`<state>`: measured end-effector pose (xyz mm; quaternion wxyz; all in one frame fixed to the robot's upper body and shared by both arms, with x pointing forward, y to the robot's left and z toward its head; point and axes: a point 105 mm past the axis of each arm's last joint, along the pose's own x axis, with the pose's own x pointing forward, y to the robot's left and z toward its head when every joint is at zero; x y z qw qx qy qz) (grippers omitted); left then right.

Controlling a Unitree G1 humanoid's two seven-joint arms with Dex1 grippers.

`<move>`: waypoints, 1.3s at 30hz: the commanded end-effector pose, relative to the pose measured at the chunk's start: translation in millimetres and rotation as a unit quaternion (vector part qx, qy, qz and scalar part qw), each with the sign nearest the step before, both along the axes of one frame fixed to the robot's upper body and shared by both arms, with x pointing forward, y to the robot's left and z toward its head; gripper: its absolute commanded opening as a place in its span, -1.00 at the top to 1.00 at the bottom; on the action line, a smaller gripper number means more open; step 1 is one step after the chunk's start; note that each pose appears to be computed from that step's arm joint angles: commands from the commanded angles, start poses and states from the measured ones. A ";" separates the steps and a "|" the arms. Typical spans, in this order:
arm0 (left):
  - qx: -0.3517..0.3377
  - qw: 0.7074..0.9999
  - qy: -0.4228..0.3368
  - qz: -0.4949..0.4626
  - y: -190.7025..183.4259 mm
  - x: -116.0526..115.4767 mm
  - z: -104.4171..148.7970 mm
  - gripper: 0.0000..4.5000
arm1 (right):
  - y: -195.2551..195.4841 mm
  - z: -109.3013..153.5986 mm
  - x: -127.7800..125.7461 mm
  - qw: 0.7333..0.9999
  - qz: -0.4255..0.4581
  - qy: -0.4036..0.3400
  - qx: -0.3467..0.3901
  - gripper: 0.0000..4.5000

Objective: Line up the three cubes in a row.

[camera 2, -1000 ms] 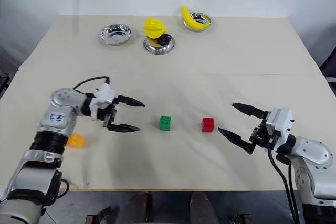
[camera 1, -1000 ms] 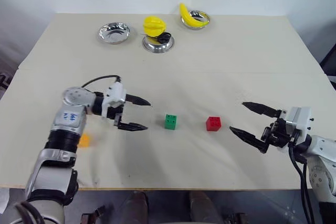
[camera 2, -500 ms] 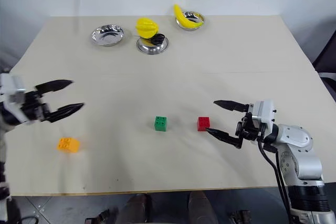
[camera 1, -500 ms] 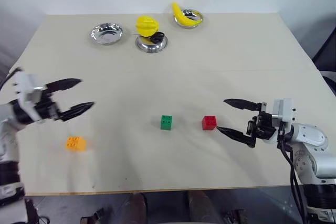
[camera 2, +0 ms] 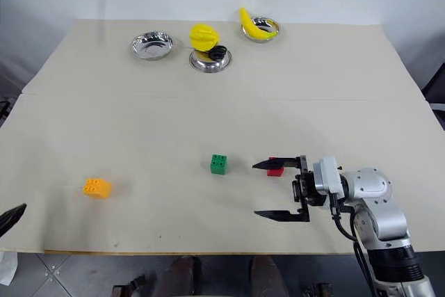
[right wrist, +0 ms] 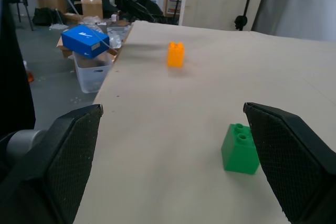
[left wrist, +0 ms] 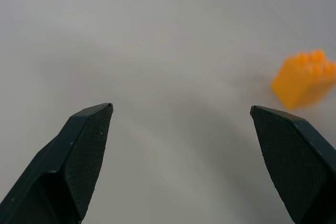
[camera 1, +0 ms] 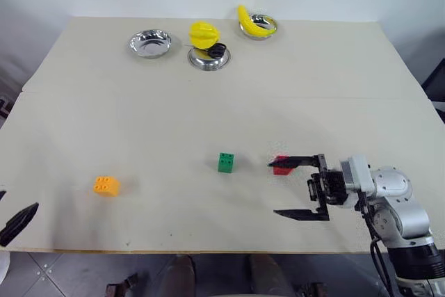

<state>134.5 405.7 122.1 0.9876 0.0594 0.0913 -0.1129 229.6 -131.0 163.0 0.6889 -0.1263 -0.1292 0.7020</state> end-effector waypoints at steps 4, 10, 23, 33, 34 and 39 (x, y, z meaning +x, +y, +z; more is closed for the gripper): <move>-0.011 0.999 0.014 -0.034 -31.5 -19.8 -14.9 -0.98 | -7.8 7.7 6.6 1.000 -0.017 -0.018 0.007 -1.00; 0.014 0.997 -0.034 -0.066 -85.6 17.8 -12.6 -0.98 | -10.3 6.0 8.4 1.000 -0.021 -0.012 0.007 -1.00; -0.074 0.997 -0.036 0.008 -126.5 62.0 -38.7 -0.98 | -10.6 6.9 4.2 1.000 -0.020 0.006 0.004 -1.00; -0.079 0.995 -0.047 0.027 -141.0 75.6 -43.0 -0.98 | -6.5 5.9 2.8 1.000 -0.023 0.016 0.006 -1.00; -0.078 0.995 -0.051 0.030 -140.3 76.0 -42.2 -0.81 | -6.7 5.5 2.8 1.000 -0.023 0.017 0.006 -1.00; -0.074 0.994 -0.069 0.027 -141.1 83.3 -36.0 -0.19 | -8.7 2.6 3.7 0.999 -0.033 0.021 0.004 -1.00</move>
